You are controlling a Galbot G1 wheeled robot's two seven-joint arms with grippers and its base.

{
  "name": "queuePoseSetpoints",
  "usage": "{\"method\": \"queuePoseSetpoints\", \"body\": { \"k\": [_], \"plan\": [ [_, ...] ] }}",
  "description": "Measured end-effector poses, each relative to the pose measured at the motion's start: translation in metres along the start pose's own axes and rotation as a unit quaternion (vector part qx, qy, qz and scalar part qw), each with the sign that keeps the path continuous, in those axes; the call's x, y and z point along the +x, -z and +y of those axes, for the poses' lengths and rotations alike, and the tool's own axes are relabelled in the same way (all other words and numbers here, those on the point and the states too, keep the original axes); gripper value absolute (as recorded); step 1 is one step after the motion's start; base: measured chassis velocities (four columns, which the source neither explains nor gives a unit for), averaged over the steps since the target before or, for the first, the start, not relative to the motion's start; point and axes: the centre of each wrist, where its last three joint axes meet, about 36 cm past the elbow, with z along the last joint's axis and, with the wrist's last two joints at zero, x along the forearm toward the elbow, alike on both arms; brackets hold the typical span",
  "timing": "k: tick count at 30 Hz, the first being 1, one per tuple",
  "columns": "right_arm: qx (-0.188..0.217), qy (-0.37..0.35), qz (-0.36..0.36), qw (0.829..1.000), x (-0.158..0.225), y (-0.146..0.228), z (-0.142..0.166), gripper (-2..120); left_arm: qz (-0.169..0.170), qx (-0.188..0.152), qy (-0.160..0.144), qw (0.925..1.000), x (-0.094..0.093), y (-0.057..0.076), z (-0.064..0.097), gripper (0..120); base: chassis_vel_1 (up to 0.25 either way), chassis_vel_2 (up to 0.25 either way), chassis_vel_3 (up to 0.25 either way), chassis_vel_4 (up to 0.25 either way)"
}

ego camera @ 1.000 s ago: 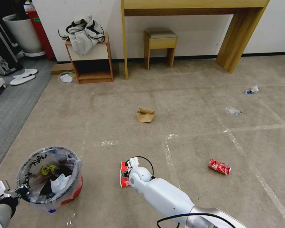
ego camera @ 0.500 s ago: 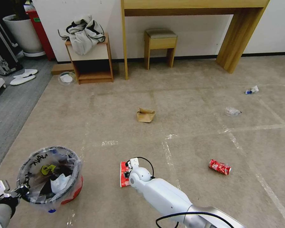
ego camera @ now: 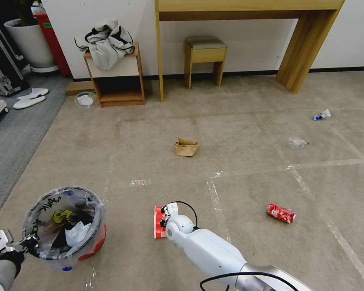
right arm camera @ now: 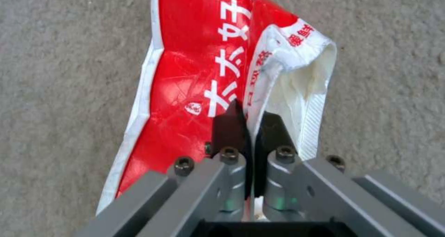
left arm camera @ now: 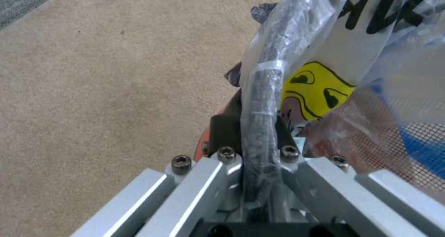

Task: Pick up the trash bin and place the garbage on the floor into it.

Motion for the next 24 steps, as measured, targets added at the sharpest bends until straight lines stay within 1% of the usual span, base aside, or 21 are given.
{"method": "queuePoseSetpoints", "body": {
  "k": [10, 14, 16, 17, 19, 20, 22, 23, 24],
  "plan": [
    [0.0, -0.005, -0.003, 1.0, 0.001, -0.003, -0.009, 0, 0.001, 0.001, 0.0, 1.0, 0.0, -0.001, 0.0, 0, 0.0, 0.0, 0.0, 0.0],
    [-0.003, -0.008, -0.011, 1.0, 0.006, -0.002, -0.019, 0, 0.002, 0.001, 0.001, 1.0, -0.001, -0.001, 0.0, 0, 0.0, 0.0, 0.0, 0.0],
    [-0.007, -0.007, -0.03, 0.999, 0.02, 0.006, -0.029, 0, 0.002, 0.001, 0.001, 1.0, -0.001, -0.001, 0.0, 0, 0.0, 0.0, 0.0, 0.0],
    [-0.007, -0.007, -0.03, 0.999, 0.02, 0.006, -0.029, 0, 0.002, 0.001, 0.001, 1.0, -0.001, -0.001, 0.0, 0, 0.0, 0.0, 0.0, 0.0],
    [-0.012, 0.003, -0.052, 0.999, 0.038, 0.014, -0.036, 0, 0.002, 0.0, 0.001, 1.0, -0.001, -0.001, 0.0, 0, 0.0, 0.0, 0.0, 0.0],
    [-0.012, 0.003, -0.052, 0.999, 0.038, 0.014, -0.036, 0, 0.002, 0.0, 0.001, 1.0, -0.001, -0.001, 0.0, 0, 0.0, 0.0, 0.0, 0.0],
    [-0.02, 0.015, -0.087, 0.996, 0.069, 0.025, -0.046, 0, 0.004, -0.002, -0.001, 1.0, -0.001, 0.0, 0.0, 0, 0.0, 0.0, 0.0, 0.0],
    [-0.02, 0.015, -0.087, 0.996, 0.069, 0.025, -0.046, 0, 0.004, -0.002, -0.001, 1.0, -0.001, 0.0, 0.0, 0, 0.0, 0.0, 0.0, 0.0],
    [-0.026, 0.021, -0.107, 0.994, 0.088, 0.03, -0.057, 0, 0.004, -0.003, -0.002, 1.0, -0.002, 0.0, -0.001, 0, 0.0, 0.0, 0.0, 0.0]
  ]
}}
